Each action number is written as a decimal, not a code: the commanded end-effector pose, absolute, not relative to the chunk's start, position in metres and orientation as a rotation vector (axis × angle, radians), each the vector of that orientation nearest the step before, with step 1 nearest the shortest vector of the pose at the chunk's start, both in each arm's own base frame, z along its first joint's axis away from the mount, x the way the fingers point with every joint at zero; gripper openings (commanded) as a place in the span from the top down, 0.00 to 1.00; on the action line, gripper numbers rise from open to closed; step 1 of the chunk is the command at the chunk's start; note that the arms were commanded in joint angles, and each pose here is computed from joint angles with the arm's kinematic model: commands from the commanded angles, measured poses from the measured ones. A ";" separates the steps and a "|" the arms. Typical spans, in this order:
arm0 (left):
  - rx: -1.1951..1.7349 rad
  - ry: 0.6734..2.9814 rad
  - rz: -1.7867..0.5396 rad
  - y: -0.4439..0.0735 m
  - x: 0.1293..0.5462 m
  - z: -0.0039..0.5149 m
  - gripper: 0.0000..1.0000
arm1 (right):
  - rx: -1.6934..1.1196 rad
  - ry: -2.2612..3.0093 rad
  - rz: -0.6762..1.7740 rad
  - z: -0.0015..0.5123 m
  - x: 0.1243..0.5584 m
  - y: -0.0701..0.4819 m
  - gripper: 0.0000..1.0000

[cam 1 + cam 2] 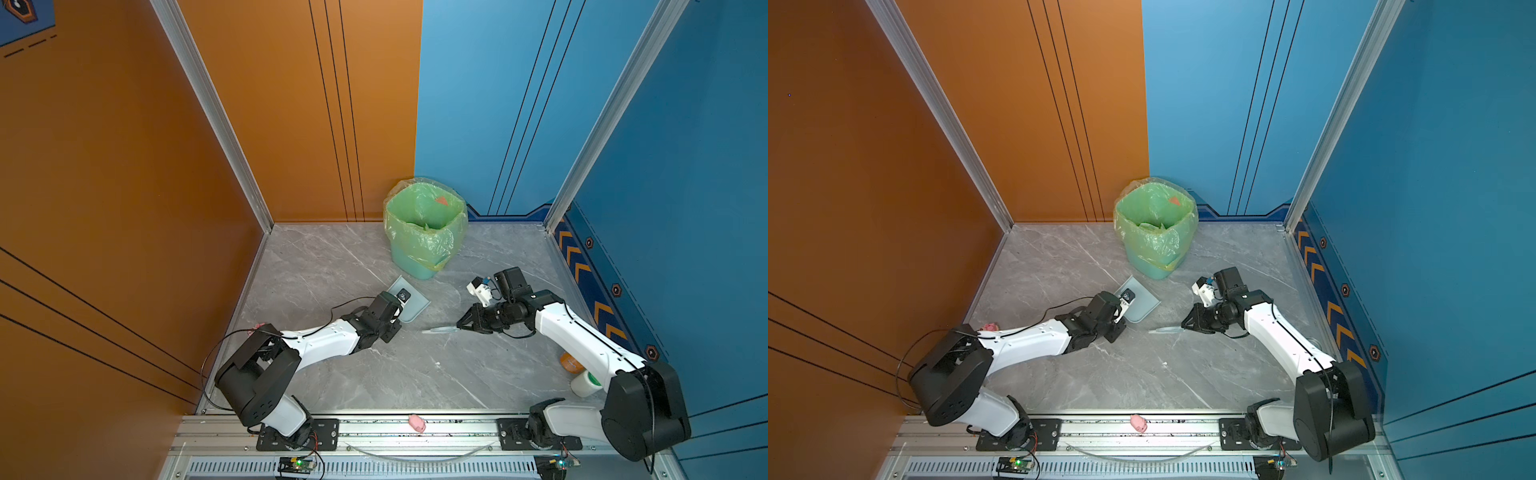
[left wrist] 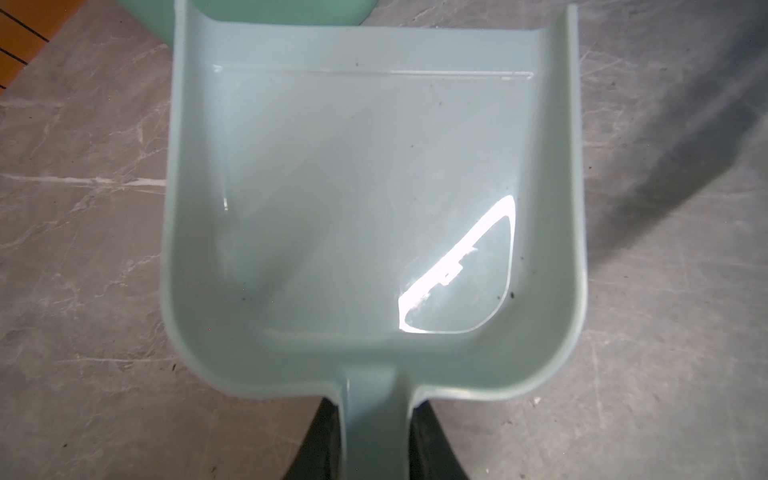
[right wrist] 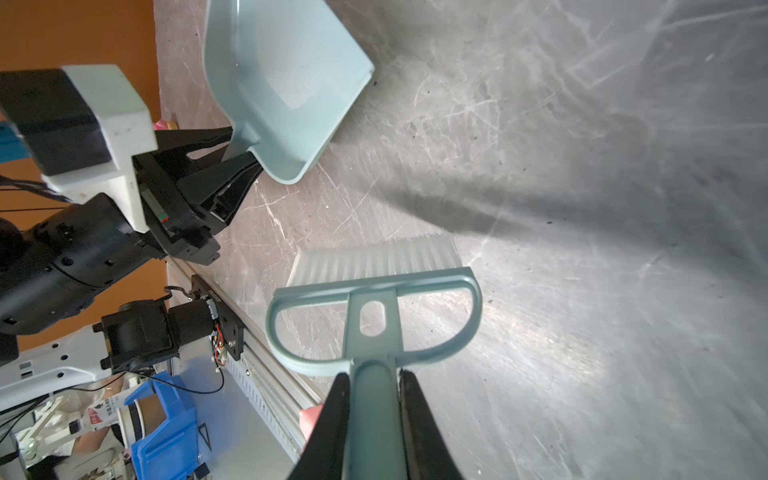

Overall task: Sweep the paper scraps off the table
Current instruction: 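Lower the empty dustpan with the left gripper back onto the table, then set the brush with the right gripper onto the dustpan while the left gripper releases it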

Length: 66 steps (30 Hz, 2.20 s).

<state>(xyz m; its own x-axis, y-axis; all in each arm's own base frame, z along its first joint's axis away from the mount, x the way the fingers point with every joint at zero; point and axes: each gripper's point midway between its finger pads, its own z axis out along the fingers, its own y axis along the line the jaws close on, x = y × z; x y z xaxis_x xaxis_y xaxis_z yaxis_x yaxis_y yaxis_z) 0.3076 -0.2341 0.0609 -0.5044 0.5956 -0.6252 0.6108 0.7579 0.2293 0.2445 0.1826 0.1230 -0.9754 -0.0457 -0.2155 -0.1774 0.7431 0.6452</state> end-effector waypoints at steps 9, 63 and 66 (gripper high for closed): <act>0.941 2.232 -0.123 -0.262 0.305 0.060 1.00 | -0.318 2.825 1.132 0.114 0.228 0.204 0.98; 0.873 2.218 -0.036 -0.239 0.301 0.094 0.15 | -0.283 2.417 0.914 0.164 0.300 0.180 0.88; 0.854 2.197 -0.044 -0.235 0.300 0.105 0.05 | -0.265 2.357 0.802 0.169 0.307 0.172 0.88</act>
<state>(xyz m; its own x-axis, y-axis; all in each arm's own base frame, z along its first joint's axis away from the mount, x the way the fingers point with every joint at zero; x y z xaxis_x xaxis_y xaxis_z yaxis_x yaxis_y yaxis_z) 0.3037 -0.2389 0.0946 -0.4921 0.5604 -0.6661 0.5920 0.7765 0.2159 0.2911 0.1812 0.1633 -0.8485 -0.0194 -0.5288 -0.3675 0.7407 0.5624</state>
